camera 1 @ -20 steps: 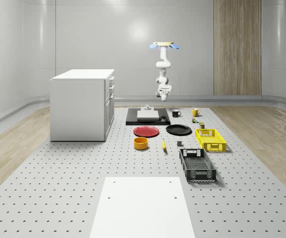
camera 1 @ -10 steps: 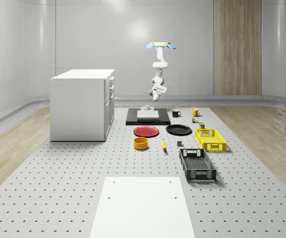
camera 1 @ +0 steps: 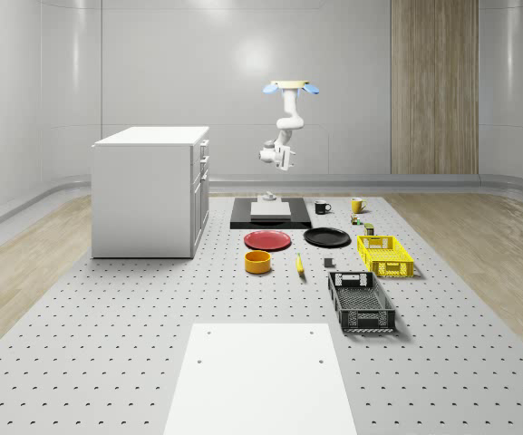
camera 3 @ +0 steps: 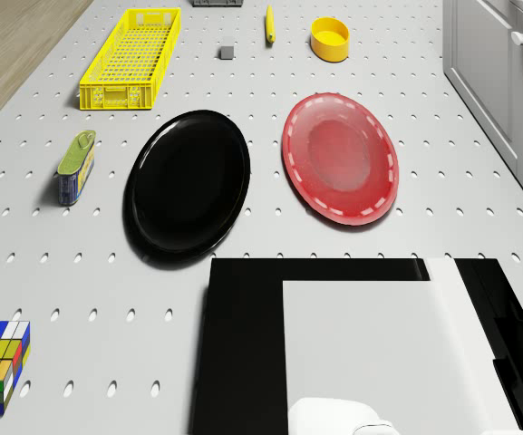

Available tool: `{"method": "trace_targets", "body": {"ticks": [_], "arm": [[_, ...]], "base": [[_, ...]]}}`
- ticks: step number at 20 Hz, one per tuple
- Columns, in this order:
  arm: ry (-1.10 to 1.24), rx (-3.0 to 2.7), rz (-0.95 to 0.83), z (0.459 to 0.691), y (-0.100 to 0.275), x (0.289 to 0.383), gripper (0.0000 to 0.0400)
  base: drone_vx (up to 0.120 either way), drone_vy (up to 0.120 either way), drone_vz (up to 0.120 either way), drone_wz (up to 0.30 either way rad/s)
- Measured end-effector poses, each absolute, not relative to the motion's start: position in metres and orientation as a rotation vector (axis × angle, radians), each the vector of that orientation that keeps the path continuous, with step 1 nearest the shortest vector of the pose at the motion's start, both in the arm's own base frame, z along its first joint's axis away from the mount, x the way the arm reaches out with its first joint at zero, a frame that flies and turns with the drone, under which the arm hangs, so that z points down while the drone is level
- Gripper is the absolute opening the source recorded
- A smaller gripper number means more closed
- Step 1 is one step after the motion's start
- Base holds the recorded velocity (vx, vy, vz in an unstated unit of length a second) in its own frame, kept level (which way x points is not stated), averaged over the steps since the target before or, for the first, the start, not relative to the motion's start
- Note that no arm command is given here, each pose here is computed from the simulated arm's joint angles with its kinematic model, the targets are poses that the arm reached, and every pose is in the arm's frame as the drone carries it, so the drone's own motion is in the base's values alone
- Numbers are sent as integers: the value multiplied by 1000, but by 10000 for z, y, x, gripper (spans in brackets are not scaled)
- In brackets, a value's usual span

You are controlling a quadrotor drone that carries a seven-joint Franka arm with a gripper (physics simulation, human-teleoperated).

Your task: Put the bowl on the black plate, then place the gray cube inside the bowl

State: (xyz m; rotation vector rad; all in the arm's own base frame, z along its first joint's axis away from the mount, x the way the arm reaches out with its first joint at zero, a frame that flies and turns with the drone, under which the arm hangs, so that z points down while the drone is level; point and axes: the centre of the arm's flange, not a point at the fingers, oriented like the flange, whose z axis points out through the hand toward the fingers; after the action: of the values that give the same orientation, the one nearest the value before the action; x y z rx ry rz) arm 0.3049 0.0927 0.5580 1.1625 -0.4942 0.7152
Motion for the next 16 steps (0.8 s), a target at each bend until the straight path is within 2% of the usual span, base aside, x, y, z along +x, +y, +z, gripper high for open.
{"method": "trace_targets", "body": {"ticks": [3,6,8,16], "arm": [[-321,741,764,5212,693,3062,400],[-198,446,781,5030,446,3068,400],[-141,313,785,4973,319,3069,400],[-36,74,785,4914,75,3068,400]], "base": [[120,-107,-120,0],[120,0,-120,0],[120,0,-120,0],[120,-120,-120,0]]}}
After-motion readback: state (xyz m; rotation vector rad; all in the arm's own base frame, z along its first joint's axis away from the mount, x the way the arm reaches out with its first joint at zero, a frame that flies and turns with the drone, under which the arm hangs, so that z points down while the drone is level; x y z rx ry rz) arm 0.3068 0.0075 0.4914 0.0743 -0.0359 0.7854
